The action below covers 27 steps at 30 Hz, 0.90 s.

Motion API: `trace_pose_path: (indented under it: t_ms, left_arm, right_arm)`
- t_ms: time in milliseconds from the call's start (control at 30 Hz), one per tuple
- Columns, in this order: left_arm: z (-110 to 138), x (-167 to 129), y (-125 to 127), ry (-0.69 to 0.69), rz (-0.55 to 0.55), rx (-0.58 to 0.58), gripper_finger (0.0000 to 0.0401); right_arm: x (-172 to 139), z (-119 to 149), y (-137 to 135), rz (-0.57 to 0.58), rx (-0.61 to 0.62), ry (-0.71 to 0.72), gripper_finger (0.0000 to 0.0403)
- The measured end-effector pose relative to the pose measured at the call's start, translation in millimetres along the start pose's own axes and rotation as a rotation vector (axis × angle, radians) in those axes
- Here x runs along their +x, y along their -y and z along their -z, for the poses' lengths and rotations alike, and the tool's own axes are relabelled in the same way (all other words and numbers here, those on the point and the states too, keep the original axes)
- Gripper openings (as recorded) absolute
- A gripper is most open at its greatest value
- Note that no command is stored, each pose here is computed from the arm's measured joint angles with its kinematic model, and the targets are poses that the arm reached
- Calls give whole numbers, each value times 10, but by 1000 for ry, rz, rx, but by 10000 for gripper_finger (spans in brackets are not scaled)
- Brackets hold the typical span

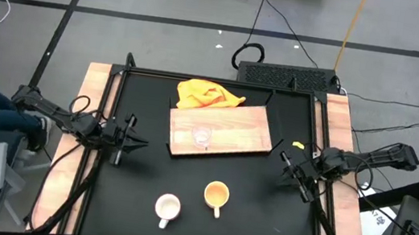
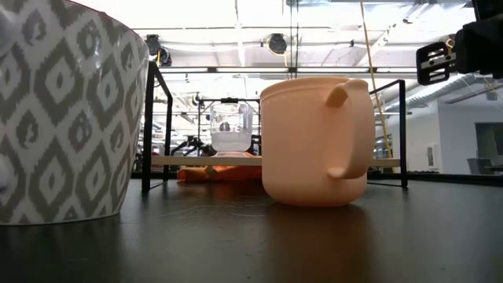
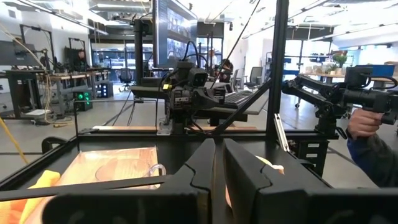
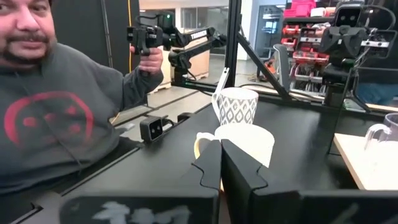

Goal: Stack small to large cups/mugs on shelf
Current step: Put the orange mug on the shelf

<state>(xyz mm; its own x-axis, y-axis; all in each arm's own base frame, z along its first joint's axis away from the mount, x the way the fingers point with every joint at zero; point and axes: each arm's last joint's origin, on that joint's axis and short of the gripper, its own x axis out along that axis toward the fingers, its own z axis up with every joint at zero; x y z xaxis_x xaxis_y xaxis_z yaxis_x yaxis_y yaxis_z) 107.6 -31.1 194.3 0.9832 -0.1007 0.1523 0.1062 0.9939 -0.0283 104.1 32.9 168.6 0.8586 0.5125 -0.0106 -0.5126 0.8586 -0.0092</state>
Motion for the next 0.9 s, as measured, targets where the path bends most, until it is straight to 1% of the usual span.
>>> trace_pose_path:
  t_ms: [467,667,767,900]
  left_arm:
    - [1,0,0,-1,0,12,35]
    - [2,1,1,-2,1,-64,35]
    - [24,22,14,-22,27,-79,35]
    - [-26,82,34,-4,51,-99,35]
  right_arm:
    - [0,6,-1,-5,2,-6,0]
    - [0,8,-2,-5,-3,-8,0]
    - [0,8,-2,-5,-7,-8,0]
    - [0,6,-2,-5,-23,-6,0]
